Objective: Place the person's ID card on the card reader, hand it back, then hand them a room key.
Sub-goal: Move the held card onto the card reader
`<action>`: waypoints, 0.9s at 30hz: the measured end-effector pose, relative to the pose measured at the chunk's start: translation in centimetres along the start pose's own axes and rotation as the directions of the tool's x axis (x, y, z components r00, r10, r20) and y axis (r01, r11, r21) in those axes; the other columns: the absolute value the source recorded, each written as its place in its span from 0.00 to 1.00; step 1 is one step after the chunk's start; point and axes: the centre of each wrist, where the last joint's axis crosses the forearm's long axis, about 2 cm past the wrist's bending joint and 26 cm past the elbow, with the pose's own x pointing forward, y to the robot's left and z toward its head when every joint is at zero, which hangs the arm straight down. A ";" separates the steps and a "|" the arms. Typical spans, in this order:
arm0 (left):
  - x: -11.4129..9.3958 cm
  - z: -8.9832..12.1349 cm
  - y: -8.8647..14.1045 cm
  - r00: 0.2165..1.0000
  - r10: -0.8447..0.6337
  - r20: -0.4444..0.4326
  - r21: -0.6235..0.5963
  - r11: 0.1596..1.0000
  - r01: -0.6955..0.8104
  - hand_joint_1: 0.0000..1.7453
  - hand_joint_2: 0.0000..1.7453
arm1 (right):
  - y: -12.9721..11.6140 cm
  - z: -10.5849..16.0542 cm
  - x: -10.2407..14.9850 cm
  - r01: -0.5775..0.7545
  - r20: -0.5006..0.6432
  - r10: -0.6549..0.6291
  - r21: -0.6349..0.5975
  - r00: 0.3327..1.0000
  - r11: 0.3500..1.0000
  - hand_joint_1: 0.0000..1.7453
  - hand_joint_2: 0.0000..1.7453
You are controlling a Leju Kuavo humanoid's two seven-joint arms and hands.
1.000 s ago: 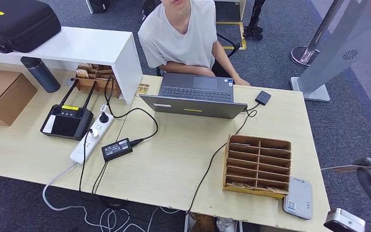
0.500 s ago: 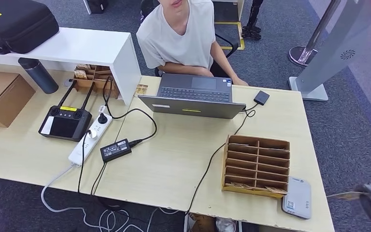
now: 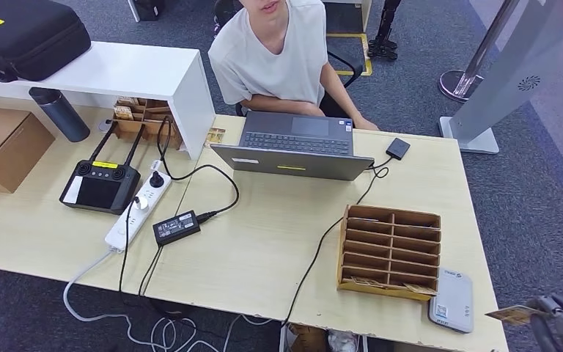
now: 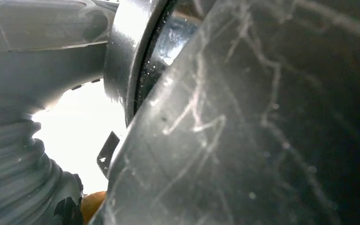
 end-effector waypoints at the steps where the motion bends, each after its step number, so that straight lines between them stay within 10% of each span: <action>1: 0.0 0.0 0.0 1.000 0.000 -0.001 0.000 1.000 0.000 0.00 1.00 | 0.2 0.0 0.0 -0.003 -0.004 0.003 0.003 1.000 1.000 1.00 1.00; 27: 0.3 0.1 0.0 1.000 -0.002 -0.009 -0.005 1.000 0.002 0.00 1.00 | 6.0 -2.5 -0.4 -0.057 -0.049 0.056 -0.026 0.997 0.998 1.00 1.00</action>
